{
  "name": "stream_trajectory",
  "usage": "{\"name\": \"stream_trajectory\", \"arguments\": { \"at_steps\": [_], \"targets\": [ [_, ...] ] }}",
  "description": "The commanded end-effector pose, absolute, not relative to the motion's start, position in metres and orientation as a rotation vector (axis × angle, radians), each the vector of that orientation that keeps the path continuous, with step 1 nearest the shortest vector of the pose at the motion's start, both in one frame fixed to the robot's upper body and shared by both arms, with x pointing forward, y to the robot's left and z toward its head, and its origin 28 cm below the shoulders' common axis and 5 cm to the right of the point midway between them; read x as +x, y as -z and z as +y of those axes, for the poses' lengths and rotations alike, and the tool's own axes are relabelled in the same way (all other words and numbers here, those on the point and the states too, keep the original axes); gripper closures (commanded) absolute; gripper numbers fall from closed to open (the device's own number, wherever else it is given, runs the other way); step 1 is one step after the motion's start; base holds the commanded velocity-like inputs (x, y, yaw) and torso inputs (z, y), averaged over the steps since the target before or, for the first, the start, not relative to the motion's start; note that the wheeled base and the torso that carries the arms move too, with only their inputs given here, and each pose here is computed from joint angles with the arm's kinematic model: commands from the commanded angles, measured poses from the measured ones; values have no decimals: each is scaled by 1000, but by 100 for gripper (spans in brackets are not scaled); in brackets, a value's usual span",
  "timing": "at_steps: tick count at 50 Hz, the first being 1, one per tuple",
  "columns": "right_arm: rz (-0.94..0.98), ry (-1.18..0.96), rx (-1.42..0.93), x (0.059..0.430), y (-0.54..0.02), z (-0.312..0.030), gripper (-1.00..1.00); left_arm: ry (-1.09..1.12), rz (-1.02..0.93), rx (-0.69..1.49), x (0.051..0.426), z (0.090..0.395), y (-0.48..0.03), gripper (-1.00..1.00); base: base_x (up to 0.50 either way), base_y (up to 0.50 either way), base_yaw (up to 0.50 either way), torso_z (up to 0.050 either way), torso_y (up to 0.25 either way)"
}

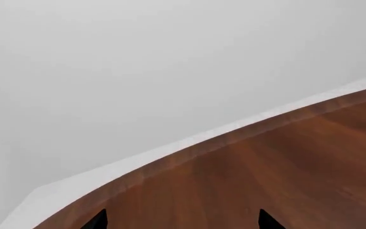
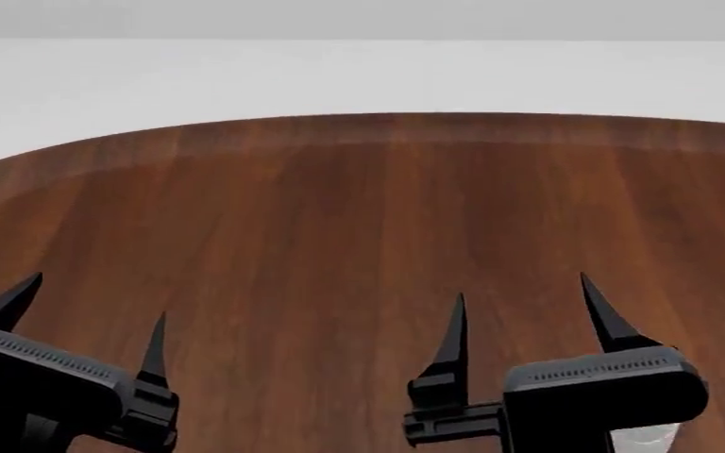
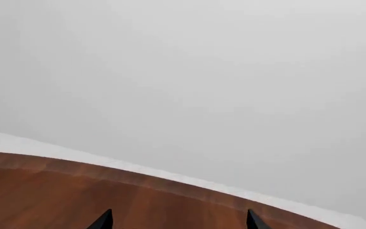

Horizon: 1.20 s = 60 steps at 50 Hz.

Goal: Put the white mug on the plate.

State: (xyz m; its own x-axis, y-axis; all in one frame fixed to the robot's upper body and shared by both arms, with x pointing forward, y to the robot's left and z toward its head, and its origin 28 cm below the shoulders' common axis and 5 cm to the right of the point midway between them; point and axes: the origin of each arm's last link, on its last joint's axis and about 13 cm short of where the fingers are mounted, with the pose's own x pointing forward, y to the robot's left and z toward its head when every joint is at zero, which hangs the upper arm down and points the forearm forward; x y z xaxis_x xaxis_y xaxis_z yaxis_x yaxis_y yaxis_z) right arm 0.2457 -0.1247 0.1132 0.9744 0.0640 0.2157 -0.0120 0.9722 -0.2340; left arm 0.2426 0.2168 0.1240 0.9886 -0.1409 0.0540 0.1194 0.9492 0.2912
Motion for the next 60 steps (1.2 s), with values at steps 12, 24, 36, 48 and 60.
{"name": "stream_trajectory", "arguments": {
  "at_steps": [12,24,36,48,60],
  "targets": [
    [-140,33,-170,243,-89,-130,-100,141,-64,296,244,213,-122,-100,70,0,0,0,0],
    [-81,176,-71,228,-79,-134,-100,136,-55,284,247,215,-119,-100,0,0,0,0,0],
    [-25,198,-24,221,-69,-131,-100,138,-59,281,246,217,-119,-100,0,0,0,0,0],
    [11,240,-1,220,-58,-133,-100,137,-59,281,246,217,-119,-100,0,0,0,0,0],
    [70,277,37,216,-40,-136,-100,140,-63,278,245,216,-120,-100,0,0,0,0,0]
  ]
}}
